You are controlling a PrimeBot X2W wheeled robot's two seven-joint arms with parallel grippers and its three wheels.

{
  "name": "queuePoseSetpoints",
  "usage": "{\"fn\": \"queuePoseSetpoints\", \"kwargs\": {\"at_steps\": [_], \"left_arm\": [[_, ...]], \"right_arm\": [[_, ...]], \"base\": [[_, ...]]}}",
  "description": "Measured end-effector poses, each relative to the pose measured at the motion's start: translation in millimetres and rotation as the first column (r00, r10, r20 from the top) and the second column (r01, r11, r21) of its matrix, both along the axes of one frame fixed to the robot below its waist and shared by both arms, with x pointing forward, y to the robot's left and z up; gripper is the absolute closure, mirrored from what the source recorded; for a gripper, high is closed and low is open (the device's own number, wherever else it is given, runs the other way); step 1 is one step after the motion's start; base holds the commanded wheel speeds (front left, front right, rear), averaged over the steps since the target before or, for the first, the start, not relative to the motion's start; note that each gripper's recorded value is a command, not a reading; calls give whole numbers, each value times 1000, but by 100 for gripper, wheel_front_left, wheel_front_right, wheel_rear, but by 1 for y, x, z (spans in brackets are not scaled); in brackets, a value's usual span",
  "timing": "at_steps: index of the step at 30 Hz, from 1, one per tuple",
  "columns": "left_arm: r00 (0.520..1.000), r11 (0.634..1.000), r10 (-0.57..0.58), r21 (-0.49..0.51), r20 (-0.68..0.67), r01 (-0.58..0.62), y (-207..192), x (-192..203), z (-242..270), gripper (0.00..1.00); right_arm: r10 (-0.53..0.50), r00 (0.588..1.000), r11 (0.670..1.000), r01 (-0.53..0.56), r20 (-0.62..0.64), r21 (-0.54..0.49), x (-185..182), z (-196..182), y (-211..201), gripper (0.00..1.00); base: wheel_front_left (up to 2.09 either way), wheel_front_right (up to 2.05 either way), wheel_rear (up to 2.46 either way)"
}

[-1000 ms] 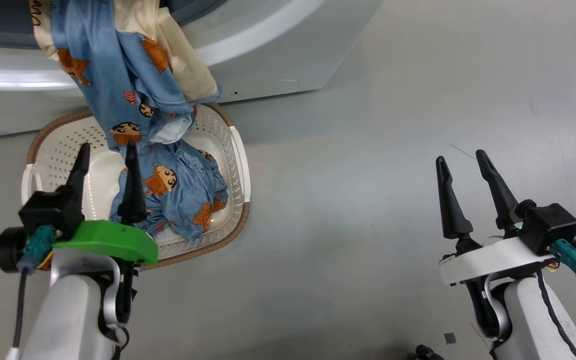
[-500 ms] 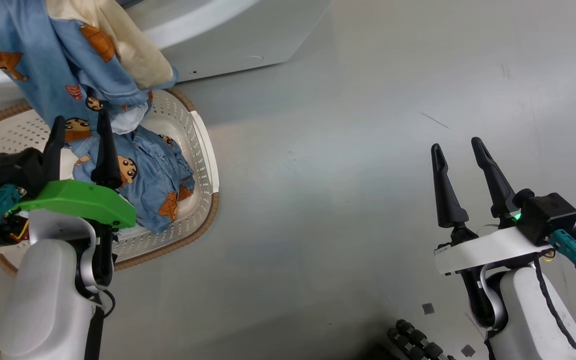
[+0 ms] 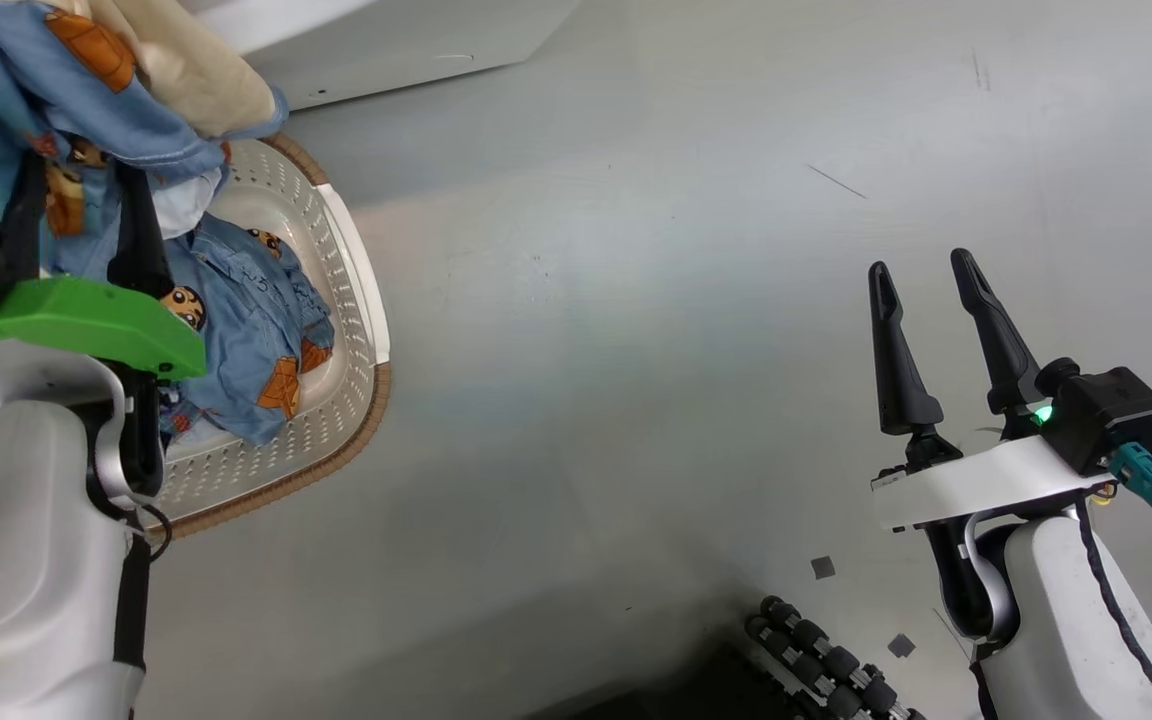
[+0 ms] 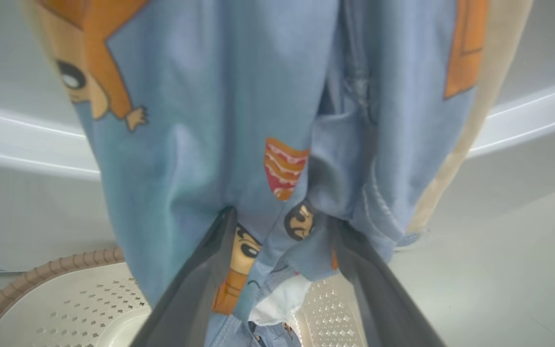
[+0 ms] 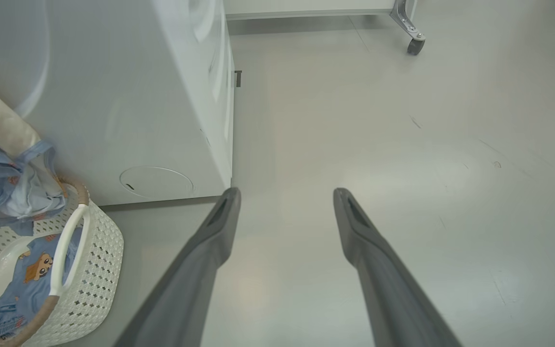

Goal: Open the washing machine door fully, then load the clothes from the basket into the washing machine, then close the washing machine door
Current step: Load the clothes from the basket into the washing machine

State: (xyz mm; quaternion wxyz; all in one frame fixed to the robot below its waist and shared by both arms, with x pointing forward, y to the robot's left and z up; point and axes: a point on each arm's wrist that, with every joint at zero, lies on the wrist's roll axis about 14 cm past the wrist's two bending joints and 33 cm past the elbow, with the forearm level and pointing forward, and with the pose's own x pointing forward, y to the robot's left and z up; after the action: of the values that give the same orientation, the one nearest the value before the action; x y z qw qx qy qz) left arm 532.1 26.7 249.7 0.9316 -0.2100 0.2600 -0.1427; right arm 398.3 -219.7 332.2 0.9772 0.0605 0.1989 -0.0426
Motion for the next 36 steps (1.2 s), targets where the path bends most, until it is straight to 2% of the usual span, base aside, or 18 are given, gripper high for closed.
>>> {"fn": "queuePoseSetpoints", "kwargs": {"at_steps": [9,14,20,21,22,23,24,25,36], "left_arm": [[999,1000,25,-16,44,-25,-6,21,-3,0],[992,997,78,-13,97,-77,-3,41,0,0],[991,996,89,-1,104,-89,-5,41,-6,0],[991,996,89,0,103,-90,-5,41,-7,13],[991,996,89,4,104,-90,-5,41,-7,52],[990,996,91,7,107,-92,-5,42,-8,60],[990,996,93,10,106,-94,-4,42,-8,76],[990,995,95,12,106,-97,-4,42,-8,100],[983,992,127,-7,130,-127,0,43,4,100]], "right_arm": [[3,1000,1000,-3,-13,1,2,-6,1,0],[-7,1000,1000,7,-27,-1,-1,-9,-1,0],[-19,999,1000,18,-32,-11,-2,-10,-6,0],[-19,999,1000,19,-32,-11,-2,-10,-6,0],[-20,999,1000,19,-32,-11,-2,-10,-6,0],[-20,999,1000,20,-32,-10,-2,-10,-6,0],[-21,999,1000,21,-31,-10,-2,-10,-7,0],[-22,999,1000,21,-31,-10,-2,-10,-7,0],[-31,999,1000,31,-11,-7,2,-7,-9,0]], "base": [[0,0,0],[0,0,0],[0,0,0],[0,0,0],[0,0,0],[0,0,0],[0,0,0],[0,0,0],[0,0,0]]}}
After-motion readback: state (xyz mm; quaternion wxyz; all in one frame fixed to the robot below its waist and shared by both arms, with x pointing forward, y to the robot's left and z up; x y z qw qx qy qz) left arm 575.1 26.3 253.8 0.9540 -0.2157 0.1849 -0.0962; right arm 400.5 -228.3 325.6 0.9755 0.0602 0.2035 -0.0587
